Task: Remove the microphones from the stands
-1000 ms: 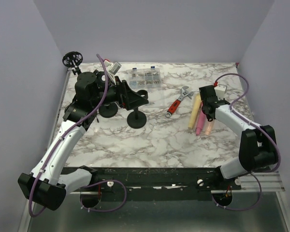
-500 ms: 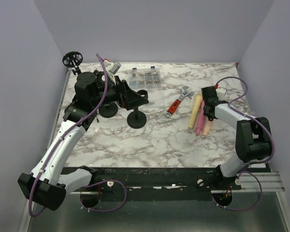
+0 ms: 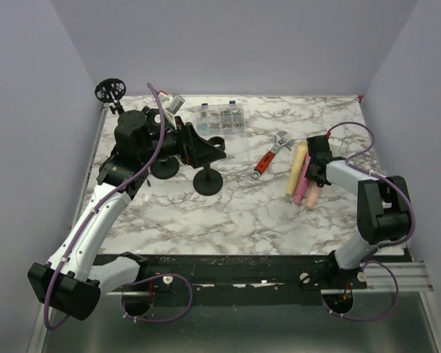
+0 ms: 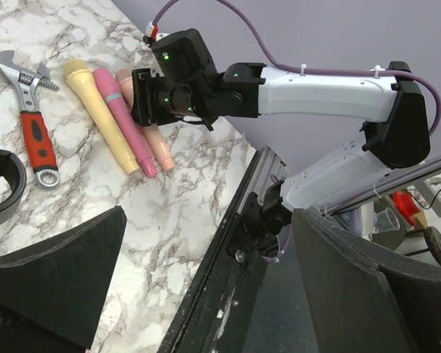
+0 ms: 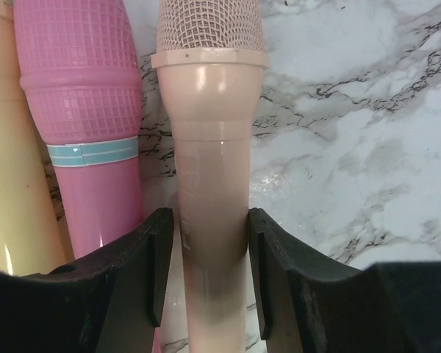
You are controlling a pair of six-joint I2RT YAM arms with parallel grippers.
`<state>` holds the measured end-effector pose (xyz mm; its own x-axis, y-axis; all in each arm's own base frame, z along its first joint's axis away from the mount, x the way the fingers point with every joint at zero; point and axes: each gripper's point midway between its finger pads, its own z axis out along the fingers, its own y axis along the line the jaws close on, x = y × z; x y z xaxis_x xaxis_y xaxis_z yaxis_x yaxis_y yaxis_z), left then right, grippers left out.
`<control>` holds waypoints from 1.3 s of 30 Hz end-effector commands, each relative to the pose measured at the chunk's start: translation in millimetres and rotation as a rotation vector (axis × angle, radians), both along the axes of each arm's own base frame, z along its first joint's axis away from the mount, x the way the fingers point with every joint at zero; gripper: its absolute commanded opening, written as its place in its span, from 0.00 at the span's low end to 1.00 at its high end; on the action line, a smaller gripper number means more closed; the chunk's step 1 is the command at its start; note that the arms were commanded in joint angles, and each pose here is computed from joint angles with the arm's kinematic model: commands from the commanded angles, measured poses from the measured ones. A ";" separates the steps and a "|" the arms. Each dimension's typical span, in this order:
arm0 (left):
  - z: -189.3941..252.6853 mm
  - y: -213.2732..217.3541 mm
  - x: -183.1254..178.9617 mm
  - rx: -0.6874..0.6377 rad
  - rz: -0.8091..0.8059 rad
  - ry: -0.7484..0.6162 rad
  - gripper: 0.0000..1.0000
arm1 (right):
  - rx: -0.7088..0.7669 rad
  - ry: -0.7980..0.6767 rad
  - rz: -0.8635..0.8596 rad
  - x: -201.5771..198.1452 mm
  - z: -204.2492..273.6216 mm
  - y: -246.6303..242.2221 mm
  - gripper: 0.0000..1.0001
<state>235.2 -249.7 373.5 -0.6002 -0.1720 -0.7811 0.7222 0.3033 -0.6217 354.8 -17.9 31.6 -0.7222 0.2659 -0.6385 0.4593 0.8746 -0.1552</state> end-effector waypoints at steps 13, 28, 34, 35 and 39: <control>11.6 23.9 10.0 0.033 0.184 -0.200 0.99 | 0.049 -0.134 0.015 5.8 45.6 5.2 0.74; 17.6 109.0 21.0 0.207 0.552 -0.156 0.99 | 0.358 -0.469 0.361 -0.2 120.9 76.5 1.00; 17.3 165.4 61.8 0.153 0.769 0.064 0.99 | 0.480 -0.548 0.483 -11.0 140.0 104.4 1.00; 17.5 171.6 69.4 0.106 0.788 0.105 0.99 | 0.494 -0.564 0.500 -11.3 143.3 107.9 1.00; 16.2 194.1 98.4 -0.151 0.805 0.263 0.88 | 0.542 -0.575 0.541 -16.5 146.7 118.0 1.00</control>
<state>314.8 -70.0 392.0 -0.3641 -0.4861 -0.7945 0.2222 0.7831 -0.5809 342.2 80.8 166.3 -0.4550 0.3373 -0.8241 -0.0392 0.9170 0.3969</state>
